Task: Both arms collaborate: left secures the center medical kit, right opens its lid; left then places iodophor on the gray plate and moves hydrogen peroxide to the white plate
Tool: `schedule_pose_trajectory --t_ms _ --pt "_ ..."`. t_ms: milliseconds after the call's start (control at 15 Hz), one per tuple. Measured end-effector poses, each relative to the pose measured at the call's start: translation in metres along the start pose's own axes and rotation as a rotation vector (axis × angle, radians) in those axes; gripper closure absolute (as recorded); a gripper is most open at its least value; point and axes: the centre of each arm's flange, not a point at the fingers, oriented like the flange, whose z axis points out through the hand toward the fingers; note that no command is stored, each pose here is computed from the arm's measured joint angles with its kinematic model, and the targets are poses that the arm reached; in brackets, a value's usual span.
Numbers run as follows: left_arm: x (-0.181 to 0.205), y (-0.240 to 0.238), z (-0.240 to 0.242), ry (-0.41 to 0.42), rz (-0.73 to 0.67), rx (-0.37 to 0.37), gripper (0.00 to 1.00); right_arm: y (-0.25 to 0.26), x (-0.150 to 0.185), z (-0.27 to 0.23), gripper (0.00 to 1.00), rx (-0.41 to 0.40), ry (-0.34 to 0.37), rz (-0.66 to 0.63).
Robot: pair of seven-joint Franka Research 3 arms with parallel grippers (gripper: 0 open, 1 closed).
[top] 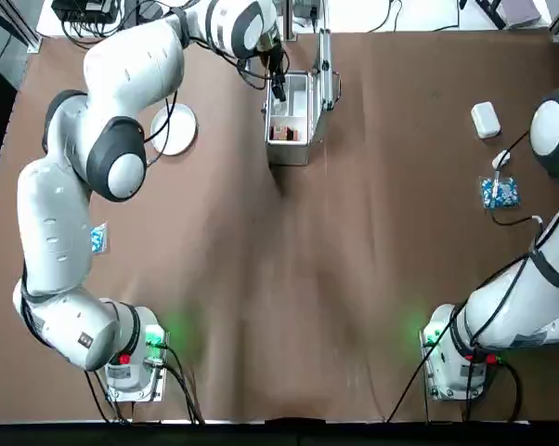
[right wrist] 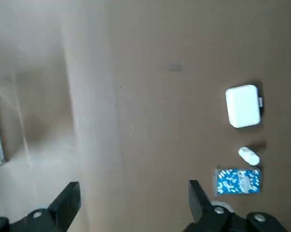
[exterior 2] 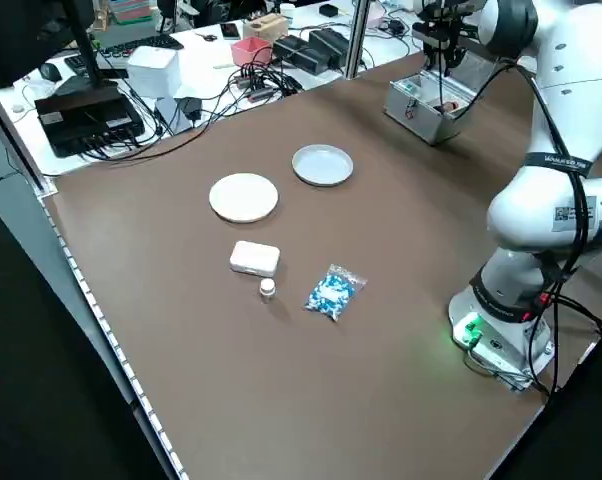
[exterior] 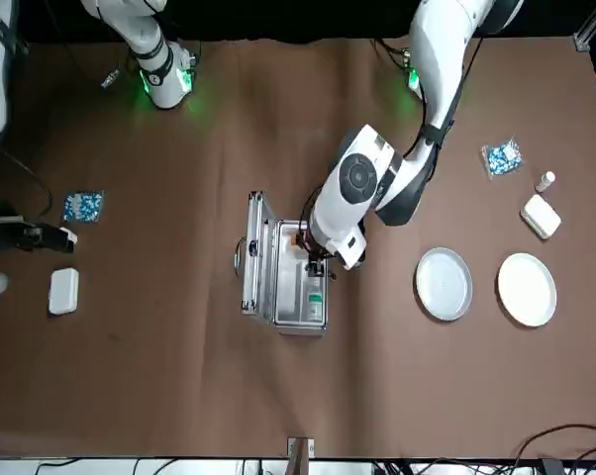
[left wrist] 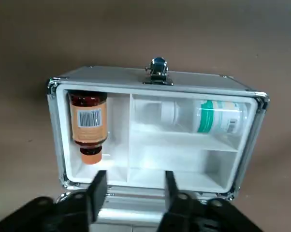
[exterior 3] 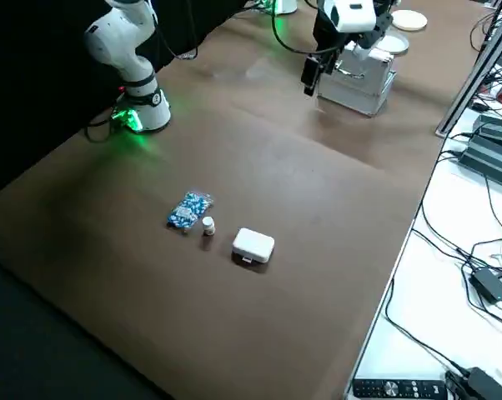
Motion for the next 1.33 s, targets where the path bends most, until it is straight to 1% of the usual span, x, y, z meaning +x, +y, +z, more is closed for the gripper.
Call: schedule_pose_trajectory --t_ms 67,133,267,467,600,800,1067,1333 --pt "-0.001 0.000 -0.001 -0.002 0.002 -0.002 0.49 0.002 -0.006 -0.003 0.01 -0.011 0.000 0.002" --pt "-0.002 -0.001 -0.001 -0.003 0.003 -0.003 0.49 0.005 -0.012 -0.005 0.01 -0.020 0.008 0.004" --pt "-0.003 -0.002 0.000 -0.003 0.004 -0.002 0.56 0.010 -0.027 -0.007 0.01 -0.018 0.042 0.008" --pt "-0.007 -0.006 0.009 0.002 0.012 0.009 0.56 0.017 -0.055 -0.009 0.01 -0.011 0.047 0.014" --pt "-0.009 -0.009 0.019 0.004 0.017 0.016 0.55 0.018 -0.067 -0.014 0.01 -0.006 0.056 0.013" --pt "-0.012 -0.012 0.027 0.007 0.020 0.022 0.52 0.017 -0.068 -0.015 0.01 -0.006 0.056 0.011" --pt "-0.019 -0.016 0.040 -0.006 0.022 0.011 0.51 0.017 -0.068 -0.013 0.01 -0.006 0.053 0.010" --pt "-0.027 -0.022 0.054 -0.017 0.014 0.001 0.51 0.017 -0.068 -0.012 0.01 -0.007 0.051 0.011"
